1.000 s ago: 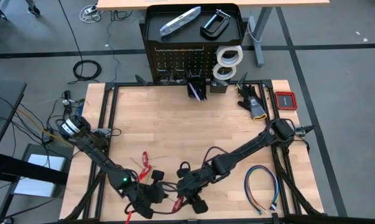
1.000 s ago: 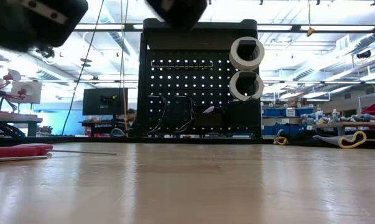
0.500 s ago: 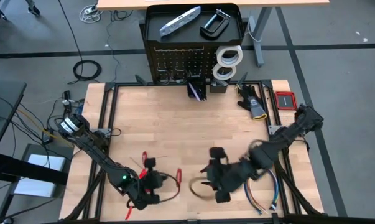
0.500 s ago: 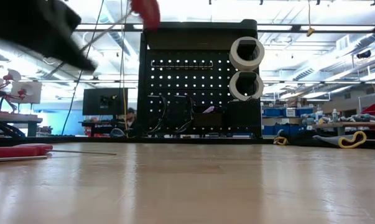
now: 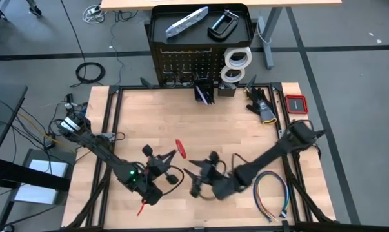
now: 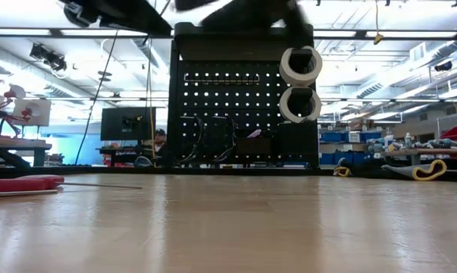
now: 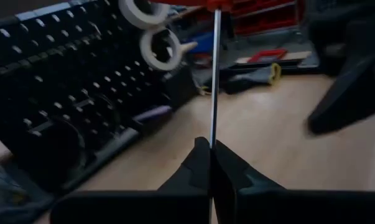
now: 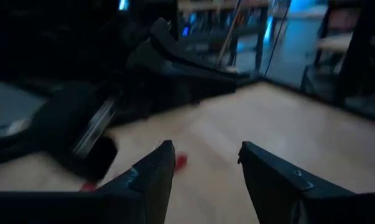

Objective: Hang tools onto peg board
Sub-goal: Hang the red allen wrench on the peg board

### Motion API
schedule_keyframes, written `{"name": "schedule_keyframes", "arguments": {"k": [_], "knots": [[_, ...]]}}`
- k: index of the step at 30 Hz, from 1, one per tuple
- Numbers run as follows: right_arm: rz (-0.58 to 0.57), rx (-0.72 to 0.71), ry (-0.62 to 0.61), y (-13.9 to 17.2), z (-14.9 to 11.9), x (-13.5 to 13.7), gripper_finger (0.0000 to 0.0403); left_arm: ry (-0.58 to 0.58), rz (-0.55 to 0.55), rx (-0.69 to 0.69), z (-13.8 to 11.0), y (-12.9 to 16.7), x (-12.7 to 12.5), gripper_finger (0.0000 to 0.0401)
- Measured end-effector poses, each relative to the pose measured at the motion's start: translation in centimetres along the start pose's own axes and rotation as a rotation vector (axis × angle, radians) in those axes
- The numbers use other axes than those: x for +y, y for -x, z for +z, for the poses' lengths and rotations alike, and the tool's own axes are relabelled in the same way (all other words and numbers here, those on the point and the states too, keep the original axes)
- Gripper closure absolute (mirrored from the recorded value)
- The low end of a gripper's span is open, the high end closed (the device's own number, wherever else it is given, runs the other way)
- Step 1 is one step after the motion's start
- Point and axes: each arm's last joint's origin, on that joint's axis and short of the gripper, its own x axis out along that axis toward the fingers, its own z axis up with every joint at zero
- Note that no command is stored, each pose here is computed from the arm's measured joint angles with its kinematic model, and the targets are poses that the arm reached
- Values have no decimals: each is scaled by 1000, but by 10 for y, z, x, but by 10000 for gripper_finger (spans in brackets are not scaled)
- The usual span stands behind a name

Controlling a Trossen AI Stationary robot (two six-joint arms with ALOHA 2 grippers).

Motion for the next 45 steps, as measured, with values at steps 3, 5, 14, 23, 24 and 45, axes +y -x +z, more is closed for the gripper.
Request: {"name": "schedule_keyframes", "arguments": {"k": [3,5,14,23,24,45], "knots": [[-1,-99,33,-23,-3,-1,209,-33,31,-19,2,-1,0,398],[3,-177,4,-29,4,-1,211,-49,43,-26,2,-1,0,398],[21,-312,-31,-31,19,-4,223,-83,50,-51,3,7,-1,398],[69,-339,-51,-43,25,-12,241,-75,45,-51,5,7,-2,398],[79,-340,-47,-44,25,-12,245,-78,46,-51,5,7,-2,398],[47,-341,-11,-43,25,-13,393,-157,-32,-25,4,11,-5,397]]}}
